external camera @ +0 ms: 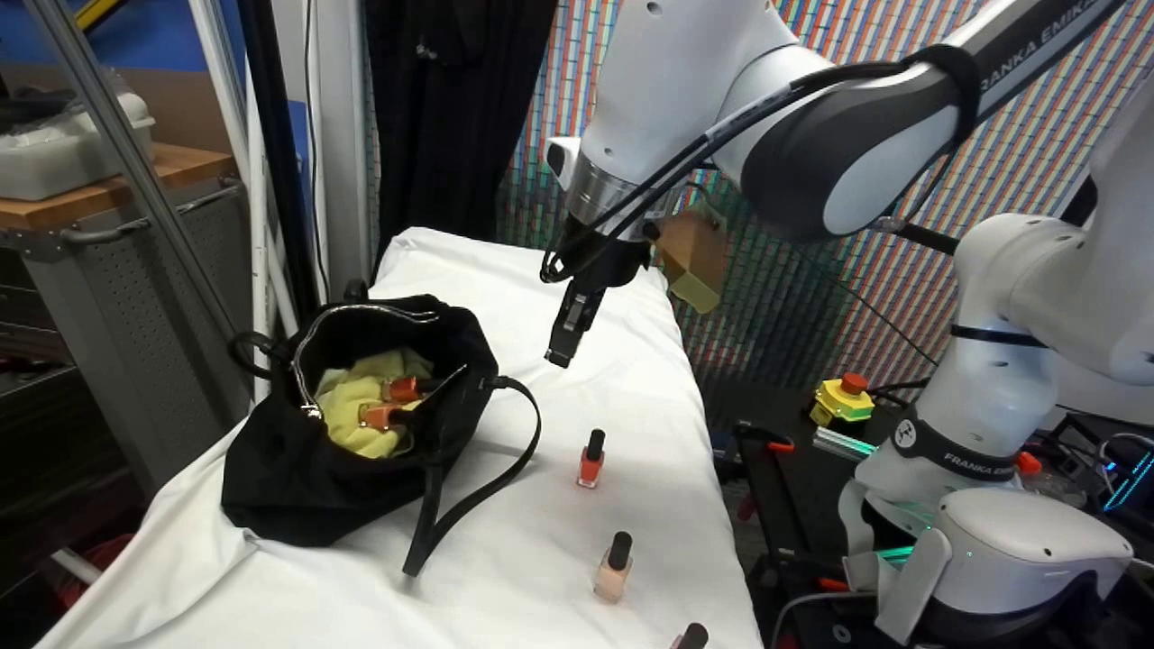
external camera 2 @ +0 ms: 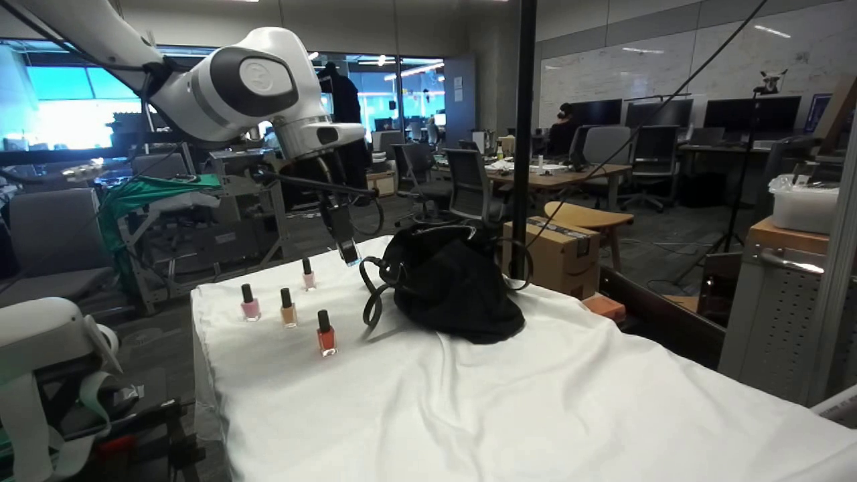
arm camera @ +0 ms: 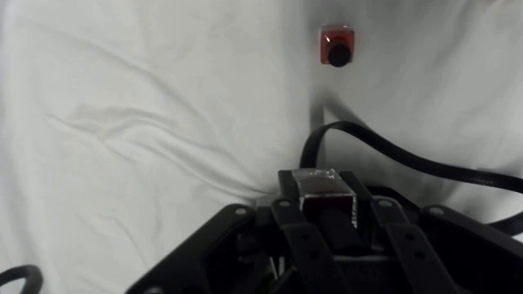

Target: Place the nail polish bottles inside the black bag from right to left

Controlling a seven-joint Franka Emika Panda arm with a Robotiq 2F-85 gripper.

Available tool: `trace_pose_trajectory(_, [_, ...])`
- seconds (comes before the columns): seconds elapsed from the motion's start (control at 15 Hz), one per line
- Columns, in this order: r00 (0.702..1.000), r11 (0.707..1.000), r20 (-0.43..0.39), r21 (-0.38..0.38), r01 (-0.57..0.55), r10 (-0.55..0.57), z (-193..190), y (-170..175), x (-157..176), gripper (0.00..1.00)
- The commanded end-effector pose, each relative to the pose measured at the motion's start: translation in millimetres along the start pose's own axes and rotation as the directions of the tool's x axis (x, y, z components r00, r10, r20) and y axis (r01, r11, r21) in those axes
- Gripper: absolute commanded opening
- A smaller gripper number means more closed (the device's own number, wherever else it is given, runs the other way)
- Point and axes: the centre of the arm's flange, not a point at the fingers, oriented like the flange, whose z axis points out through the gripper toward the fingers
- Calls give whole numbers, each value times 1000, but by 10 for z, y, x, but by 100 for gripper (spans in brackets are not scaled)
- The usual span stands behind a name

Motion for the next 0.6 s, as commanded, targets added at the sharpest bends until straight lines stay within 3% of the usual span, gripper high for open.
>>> trace_pose_trajectory(0.0, [995, 998, -87, -45, 46, -50, -181, -547, 214, 15])
trace_pose_trajectory(0.27, [980, 992, -173, -85, 89, -103, -215, -1023, 329, 15])
trace_pose_trajectory(0.53, [970, 988, -204, -101, 116, -135, -105, -1265, 520, 15])
